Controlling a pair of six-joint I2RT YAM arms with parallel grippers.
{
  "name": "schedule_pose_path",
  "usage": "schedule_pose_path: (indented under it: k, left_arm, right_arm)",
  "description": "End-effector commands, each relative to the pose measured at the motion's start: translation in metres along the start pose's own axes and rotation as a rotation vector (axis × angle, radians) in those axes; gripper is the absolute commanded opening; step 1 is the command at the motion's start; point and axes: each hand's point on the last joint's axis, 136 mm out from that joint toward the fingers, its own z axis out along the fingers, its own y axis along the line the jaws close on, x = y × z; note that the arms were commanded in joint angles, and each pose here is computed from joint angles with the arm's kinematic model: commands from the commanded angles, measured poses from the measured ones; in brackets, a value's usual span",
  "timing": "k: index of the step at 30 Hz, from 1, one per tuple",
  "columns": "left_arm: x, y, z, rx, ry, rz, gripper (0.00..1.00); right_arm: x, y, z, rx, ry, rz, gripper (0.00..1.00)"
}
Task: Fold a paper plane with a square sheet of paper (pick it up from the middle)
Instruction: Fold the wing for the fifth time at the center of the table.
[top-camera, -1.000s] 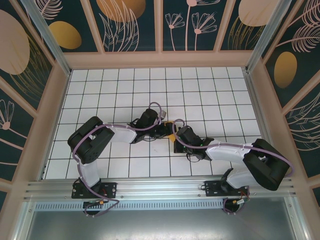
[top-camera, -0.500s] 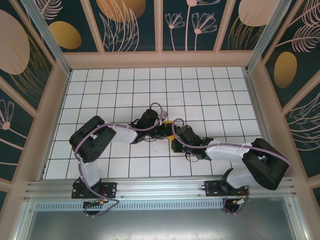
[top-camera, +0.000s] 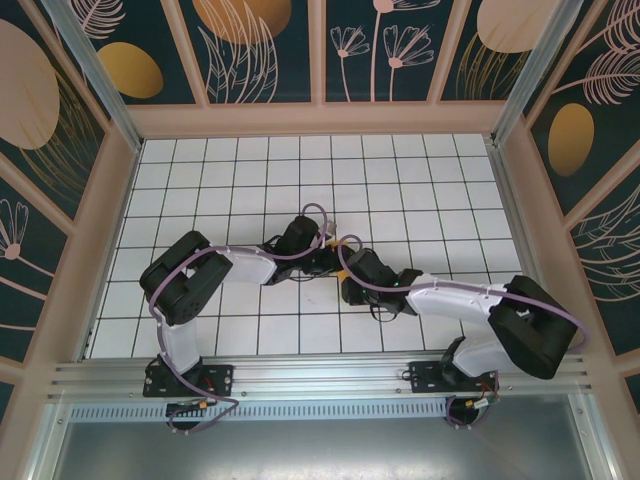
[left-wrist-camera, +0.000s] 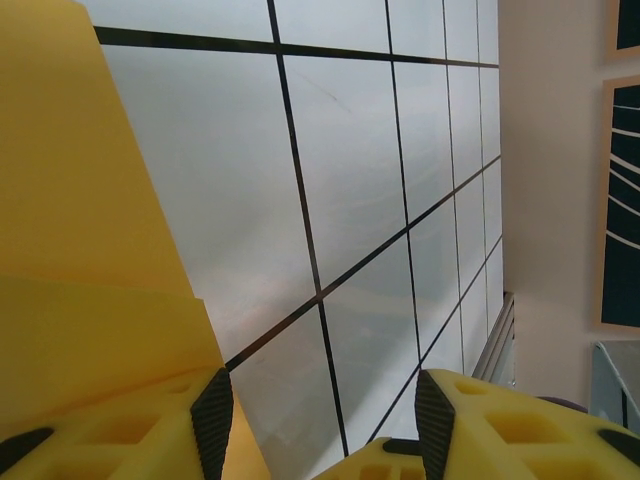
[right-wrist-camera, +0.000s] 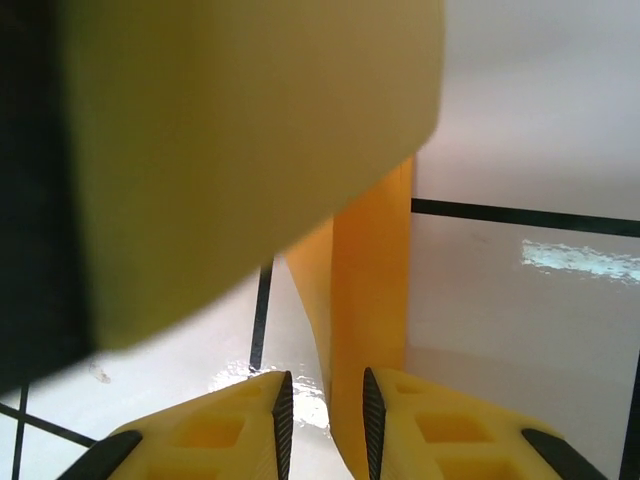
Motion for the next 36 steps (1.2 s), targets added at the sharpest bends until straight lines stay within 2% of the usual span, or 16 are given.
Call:
schedule_pose_path:
  k: [1, 17, 29, 36]
  left_arm:
    - [0.0, 0.0, 0.005, -0.01, 0.008, 0.022, 0.53]
    - [0.001, -0.001, 0.005, -0.01, 0.013, 0.023, 0.52]
    - [0.0, -0.001, 0.006, -0.012, 0.015, 0.026, 0.52]
    - [0.002, 0.004, 0.007, -0.027, 0.022, 0.019, 0.52]
  right_arm:
    - [0.004, -0.008, 0.002, 0.086, 0.027, -0.054, 0.28]
    - [0.012, -0.01, 0.003, 0.151, 0.056, -0.095, 0.25]
    - [0.013, -0.001, 0.004, 0.102, 0.058, -0.098, 0.06]
    - [0.017, 0.005, 0.005, 0.045, 0.067, -0.077, 0.1]
